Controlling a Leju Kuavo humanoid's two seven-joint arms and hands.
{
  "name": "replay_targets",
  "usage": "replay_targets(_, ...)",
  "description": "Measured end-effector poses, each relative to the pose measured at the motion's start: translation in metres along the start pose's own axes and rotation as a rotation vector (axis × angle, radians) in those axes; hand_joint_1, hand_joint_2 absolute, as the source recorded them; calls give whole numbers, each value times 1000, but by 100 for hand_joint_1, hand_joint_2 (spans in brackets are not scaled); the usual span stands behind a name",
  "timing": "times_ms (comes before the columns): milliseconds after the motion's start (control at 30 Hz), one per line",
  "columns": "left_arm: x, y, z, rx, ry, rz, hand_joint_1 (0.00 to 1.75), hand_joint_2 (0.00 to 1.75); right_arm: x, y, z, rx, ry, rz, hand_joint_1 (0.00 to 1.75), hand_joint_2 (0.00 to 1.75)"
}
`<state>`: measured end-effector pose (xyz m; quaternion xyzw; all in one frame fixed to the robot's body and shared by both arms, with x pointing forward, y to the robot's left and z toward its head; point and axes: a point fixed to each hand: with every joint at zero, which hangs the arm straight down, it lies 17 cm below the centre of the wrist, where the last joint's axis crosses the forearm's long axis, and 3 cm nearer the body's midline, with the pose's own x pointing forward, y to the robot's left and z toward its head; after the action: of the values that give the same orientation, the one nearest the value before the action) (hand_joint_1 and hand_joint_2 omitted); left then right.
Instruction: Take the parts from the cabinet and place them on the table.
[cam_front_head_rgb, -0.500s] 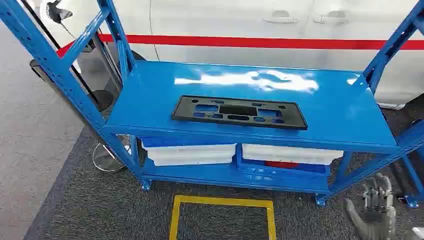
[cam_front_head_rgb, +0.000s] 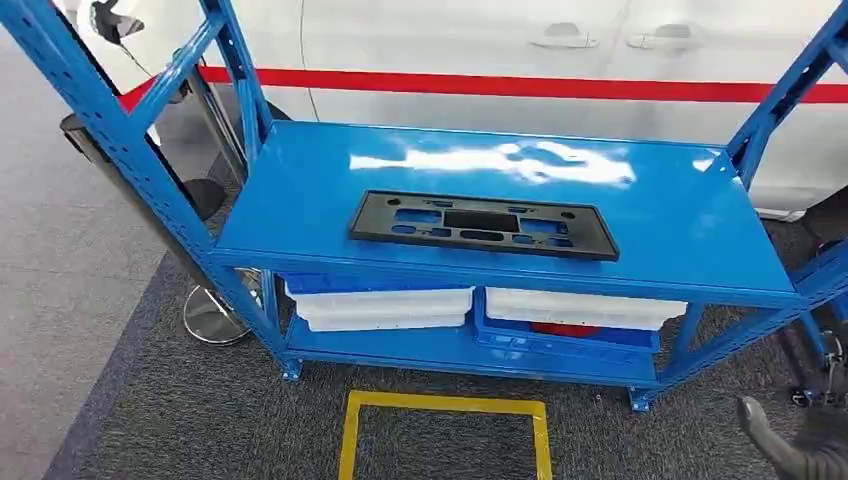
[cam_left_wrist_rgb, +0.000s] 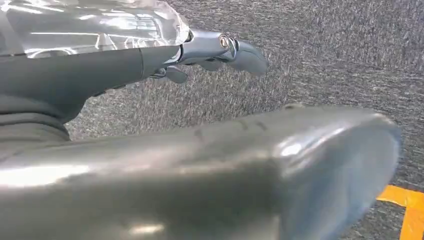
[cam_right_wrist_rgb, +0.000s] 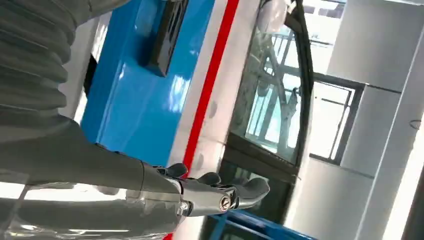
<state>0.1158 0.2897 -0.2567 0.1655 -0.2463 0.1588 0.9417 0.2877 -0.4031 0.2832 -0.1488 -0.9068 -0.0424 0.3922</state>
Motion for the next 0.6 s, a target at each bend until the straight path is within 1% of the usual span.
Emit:
replay_targets(100, 3, -3, 0, -6, -5, -5, 0, 0, 1, 21, -4, 52, -14, 24, 0, 175)
replay_targets(233, 1, -4, 0, -10, 2, -15, 0, 0, 1, 61, -6, 126, -18, 21, 0, 175)
replay_targets(400, 3, -7, 0, -16, 2, -22, 0, 0, 3, 98, -10, 192, -38, 34, 0, 175)
replay_targets(600, 5, -10, 0, -23, -1, -32, 0, 0, 3, 127, -9, 244, -53, 114, 0, 175)
